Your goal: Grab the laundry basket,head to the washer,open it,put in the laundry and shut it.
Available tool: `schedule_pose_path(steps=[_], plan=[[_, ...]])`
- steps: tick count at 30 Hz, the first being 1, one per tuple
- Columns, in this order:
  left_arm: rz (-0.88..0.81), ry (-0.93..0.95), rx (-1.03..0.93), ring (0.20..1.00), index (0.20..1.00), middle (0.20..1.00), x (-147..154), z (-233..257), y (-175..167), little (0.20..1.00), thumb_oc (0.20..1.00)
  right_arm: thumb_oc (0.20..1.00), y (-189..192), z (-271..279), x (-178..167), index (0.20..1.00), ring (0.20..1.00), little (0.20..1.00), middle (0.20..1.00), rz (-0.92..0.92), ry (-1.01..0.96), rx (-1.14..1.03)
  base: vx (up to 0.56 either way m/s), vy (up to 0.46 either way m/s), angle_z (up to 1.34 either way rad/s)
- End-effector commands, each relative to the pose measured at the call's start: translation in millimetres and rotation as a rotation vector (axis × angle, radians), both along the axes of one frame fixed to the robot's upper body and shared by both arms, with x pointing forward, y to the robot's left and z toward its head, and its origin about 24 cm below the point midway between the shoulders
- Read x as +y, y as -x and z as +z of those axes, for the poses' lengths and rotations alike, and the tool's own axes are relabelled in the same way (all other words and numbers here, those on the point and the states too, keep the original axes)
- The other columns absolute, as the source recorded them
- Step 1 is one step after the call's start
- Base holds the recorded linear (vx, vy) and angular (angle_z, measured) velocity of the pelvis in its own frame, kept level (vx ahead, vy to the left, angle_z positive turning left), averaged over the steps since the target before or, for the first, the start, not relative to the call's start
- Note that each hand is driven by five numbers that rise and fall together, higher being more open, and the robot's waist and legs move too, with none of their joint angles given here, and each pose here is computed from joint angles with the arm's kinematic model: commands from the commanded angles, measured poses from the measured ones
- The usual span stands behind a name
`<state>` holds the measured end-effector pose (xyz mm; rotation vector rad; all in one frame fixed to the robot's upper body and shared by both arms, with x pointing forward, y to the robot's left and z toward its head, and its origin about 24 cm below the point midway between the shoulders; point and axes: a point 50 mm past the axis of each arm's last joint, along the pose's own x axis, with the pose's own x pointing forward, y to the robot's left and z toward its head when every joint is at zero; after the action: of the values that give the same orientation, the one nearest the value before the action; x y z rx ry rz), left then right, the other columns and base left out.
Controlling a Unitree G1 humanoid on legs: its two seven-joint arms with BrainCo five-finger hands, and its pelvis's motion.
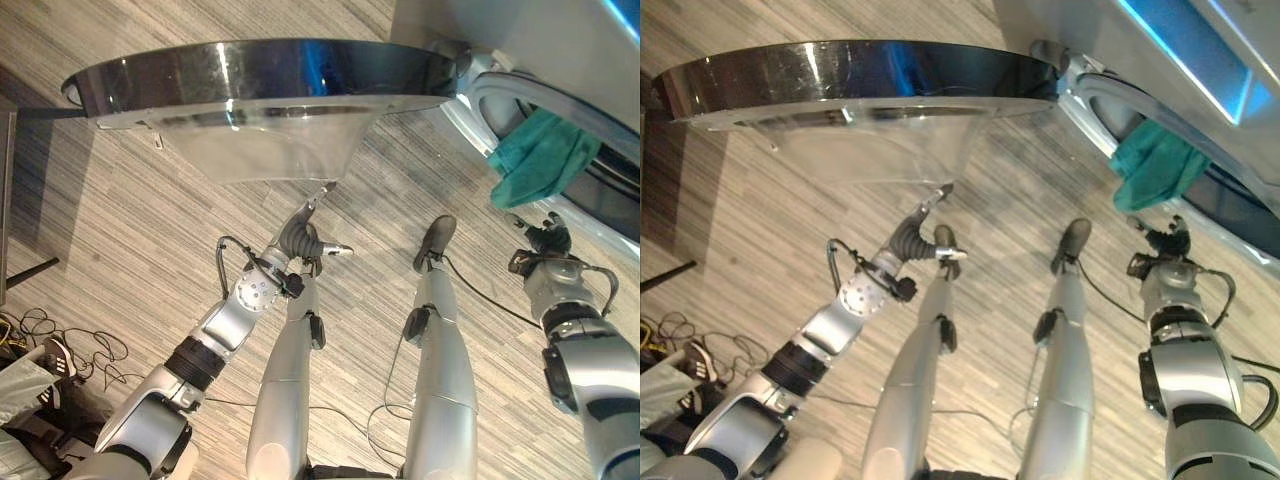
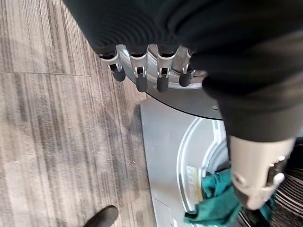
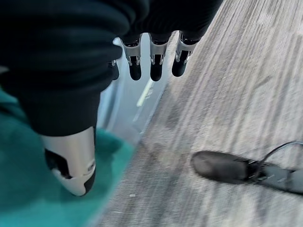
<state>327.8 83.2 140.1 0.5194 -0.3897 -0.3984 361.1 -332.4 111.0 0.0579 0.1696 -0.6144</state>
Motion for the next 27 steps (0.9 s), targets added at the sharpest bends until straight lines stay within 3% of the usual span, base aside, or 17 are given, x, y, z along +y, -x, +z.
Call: schedule_pose_path(steps=[1, 8, 13, 14, 15, 17, 18, 22, 23, 24, 25, 26, 27], plan=[[-0.109, 0.064, -0.047, 1.0, 1.0, 1.0, -14.6, 7.8, 16.6, 1.0, 1.0, 1.0, 11.8, 7.3, -24.0, 1.0, 1.0, 1.0, 1.0, -0.083, 0.004, -0.023, 0.0, 0.0, 0.0], [-0.141, 0.074, -0.054, 1.0, 1.0, 1.0, -17.8, 11.3, 20.5, 1.0, 1.0, 1.0, 7.2, 35.8, -30.7, 1.0, 1.0, 1.0, 1.0, -0.123, -0.001, -0.113, -0.02, -0.006, 0.05], [-0.177, 0.083, -0.045, 1.0, 1.0, 1.0, -20.9, 10.9, 26.4, 1.0, 1.0, 1.0, -1.8, 85.9, -32.3, 1.0, 1.0, 1.0, 1.0, -0.166, -0.155, -0.362, 0.02, 0.002, 0.01], [-0.181, 0.087, -0.046, 1.0, 1.0, 1.0, -22.0, 12.0, 26.4, 1.0, 1.0, 0.884, -3.5, 88.2, -30.1, 0.884, 0.884, 0.884, 0.884, -0.161, -0.178, -0.385, -0.07, -0.007, 0.03], [-0.205, 0.097, -0.052, 1.0, 1.0, 1.0, -27.3, 15.9, 27.2, 1.0, 1.0, 0.718, -8.7, 90.8, -21.8, 0.718, 0.718, 0.718, 0.718, -0.148, -0.247, -0.442, -0.02, -0.003, 0.06], [-0.214, 0.097, -0.057, 1.0, 1.0, 1.0, -29.5, 17.8, 27.3, 1.0, 1.0, 0.758, -11.5, 91.6, -17.2, 0.758, 0.758, 0.758, 0.758, -0.139, -0.277, -0.463, -0.01, -0.004, 0.09], [-0.226, 0.095, -0.058, 1.0, 1.0, 1.0, -32.9, 18.4, 27.8, 1.0, 1.0, 0.878, -14.6, 89.8, -11.7, 0.878, 0.878, 0.878, 0.878, -0.129, -0.304, -0.469, -0.05, 0.013, 0.14], [-0.256, 0.092, -0.05, 1.0, 1.0, 1.0, -43.9, 18.3, 28.6, 1.0, 1.0, 0.849, -25.0, 85.8, 8.6, 0.849, 0.849, 0.849, 0.849, -0.106, -0.404, -0.494, 0.01, 0.022, 0.1], [-0.266, 0.08, -0.043, 1.0, 1.0, 1.0, -48.4, 16.9, 28.6, 1.0, 1.0, 0.686, -30.1, 82.9, 19.7, 0.686, 0.686, 0.686, 0.686, -0.085, -0.446, -0.494, -0.05, 0.021, 0.07], [-0.266, 0.079, -0.042, 1.0, 1.0, 1.0, -48.7, 16.6, 28.5, 1.0, 1.0, 0.686, -30.1, 82.5, 19.7, 0.686, 0.686, 0.686, 0.686, -0.086, -0.447, -0.494, 0.06, 0.026, 0.06], [-0.265, 0.073, -0.039, 1.0, 1.0, 1.0, -49.4, 15.3, 28.2, 1.0, 1.0, 0.485, -31.9, 83.0, 23.7, 0.485, 0.485, 0.485, 0.485, -0.077, -0.46, -0.5, 0.01, 0.011, 0.05], [-0.261, 0.064, -0.025, 1.0, 1.0, 1.0, -50.3, 11.5, 27.7, 1.0, 1.0, 0.2, -34.8, 84.7, 30.2, 0.2, 0.2, 0.2, 0.2, -0.064, -0.485, -0.52, 0.07, 0.022, 0.03], [-0.256, 0.063, -0.022, 1.0, 1.0, 1.0, -50.0, 10.4, 27.1, 1.0, 1.0, 0.2, -35.5, 86.4, 32.0, 0.2, 0.2, 0.2, 0.2, -0.061, -0.488, -0.532, 0.01, 0.02, 0.03]])
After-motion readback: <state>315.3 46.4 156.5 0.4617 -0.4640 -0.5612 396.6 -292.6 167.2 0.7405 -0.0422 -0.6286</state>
